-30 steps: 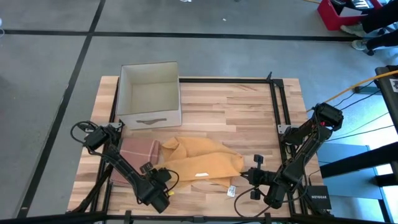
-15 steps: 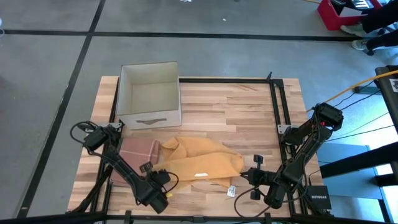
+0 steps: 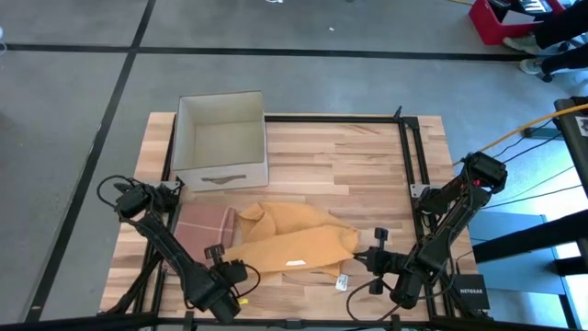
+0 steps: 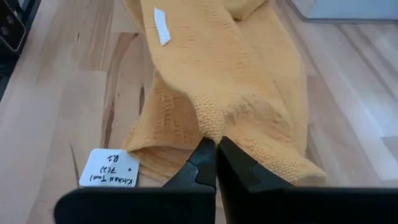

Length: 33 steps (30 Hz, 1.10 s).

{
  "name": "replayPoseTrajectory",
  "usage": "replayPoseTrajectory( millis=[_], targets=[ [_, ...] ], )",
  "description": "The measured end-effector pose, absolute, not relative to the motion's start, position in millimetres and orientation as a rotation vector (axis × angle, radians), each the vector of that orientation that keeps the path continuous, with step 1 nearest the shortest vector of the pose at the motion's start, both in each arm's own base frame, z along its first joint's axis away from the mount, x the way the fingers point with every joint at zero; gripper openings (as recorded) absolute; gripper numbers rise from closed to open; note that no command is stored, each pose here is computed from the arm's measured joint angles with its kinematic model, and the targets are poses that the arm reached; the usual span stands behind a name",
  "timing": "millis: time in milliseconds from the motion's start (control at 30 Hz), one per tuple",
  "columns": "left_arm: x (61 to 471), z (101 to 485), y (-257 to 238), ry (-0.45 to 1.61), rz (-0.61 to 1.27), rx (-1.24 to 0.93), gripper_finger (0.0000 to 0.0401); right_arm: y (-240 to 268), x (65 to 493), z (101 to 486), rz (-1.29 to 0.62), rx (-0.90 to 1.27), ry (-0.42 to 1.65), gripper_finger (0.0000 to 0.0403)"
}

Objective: Fold towel
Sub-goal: Fold the yellow towel

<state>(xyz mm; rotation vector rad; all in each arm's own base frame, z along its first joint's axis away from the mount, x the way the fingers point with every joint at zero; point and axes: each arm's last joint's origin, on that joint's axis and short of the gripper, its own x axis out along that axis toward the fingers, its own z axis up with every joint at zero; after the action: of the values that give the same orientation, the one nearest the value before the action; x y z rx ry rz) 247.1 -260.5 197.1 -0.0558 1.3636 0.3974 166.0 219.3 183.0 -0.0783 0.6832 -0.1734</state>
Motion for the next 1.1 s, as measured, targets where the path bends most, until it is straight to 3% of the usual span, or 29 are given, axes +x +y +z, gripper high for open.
replayPoseTrajectory(
  millis=[300,667,800,1100],
  targets=[
    [245,207,-258,1.348,0.38,-0.072,0.0003,219,172,186,-0.216,-0.056,0.595,0.0005],
    [248,233,-261,1.365,0.293,-0.039,0.0005,214,185,199,-0.213,-0.051,0.654,0.0002],
    [245,266,-258,1.342,0.297,-0.038,0.0003,218,189,234,-0.225,-0.145,0.661,0.0002],
    [234,348,-239,1.107,0.165,-0.053,0.0002,208,182,361,-0.277,-0.308,0.624,0.0001]
  ],
)
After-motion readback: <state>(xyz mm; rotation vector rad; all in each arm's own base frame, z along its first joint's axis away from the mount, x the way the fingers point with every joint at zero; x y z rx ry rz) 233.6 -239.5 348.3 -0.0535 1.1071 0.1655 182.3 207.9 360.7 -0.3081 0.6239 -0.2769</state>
